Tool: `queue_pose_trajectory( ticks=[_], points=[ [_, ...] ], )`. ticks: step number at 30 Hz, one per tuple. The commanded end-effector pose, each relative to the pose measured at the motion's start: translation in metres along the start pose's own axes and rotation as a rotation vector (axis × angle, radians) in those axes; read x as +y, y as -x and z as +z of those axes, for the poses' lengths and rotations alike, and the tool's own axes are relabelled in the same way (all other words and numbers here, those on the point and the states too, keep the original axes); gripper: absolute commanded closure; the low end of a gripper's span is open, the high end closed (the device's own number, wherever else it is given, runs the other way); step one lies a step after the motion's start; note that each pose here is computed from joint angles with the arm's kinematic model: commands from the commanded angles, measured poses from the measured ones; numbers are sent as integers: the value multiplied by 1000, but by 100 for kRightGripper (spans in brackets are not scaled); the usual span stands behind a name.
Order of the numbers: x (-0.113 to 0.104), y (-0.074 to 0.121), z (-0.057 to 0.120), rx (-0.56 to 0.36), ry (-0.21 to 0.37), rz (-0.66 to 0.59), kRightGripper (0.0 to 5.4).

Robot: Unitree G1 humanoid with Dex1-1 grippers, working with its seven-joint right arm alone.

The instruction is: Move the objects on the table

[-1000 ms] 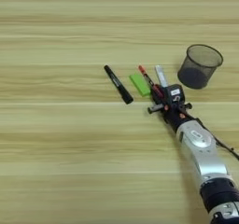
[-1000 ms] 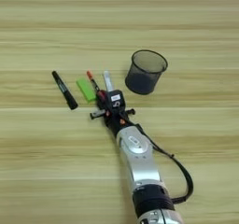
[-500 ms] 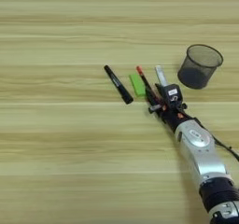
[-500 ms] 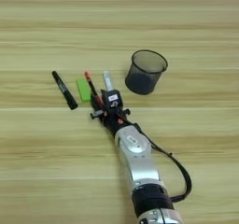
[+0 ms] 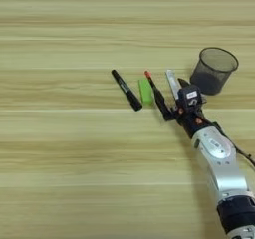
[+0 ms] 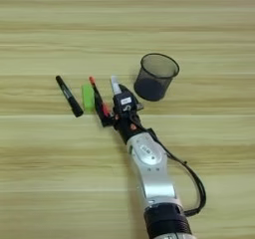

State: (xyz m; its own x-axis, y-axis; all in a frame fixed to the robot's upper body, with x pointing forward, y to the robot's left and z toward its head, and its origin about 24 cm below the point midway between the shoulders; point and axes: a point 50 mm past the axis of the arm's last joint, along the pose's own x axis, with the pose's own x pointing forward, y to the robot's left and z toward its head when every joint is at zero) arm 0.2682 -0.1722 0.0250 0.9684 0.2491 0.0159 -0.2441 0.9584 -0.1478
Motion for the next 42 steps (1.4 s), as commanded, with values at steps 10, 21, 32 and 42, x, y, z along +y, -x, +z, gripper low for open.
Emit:
queue_pose_trajectory(
  ticks=[10,21,32,42],
  points=[
    [-34,0,18,-52,54,-128,4],
    [-37,-4,4,7,35,-151,4],
    [-39,-6,-2,25,33,-171,4],
    [-36,-7,-6,48,-13,-158,4]
  ],
)
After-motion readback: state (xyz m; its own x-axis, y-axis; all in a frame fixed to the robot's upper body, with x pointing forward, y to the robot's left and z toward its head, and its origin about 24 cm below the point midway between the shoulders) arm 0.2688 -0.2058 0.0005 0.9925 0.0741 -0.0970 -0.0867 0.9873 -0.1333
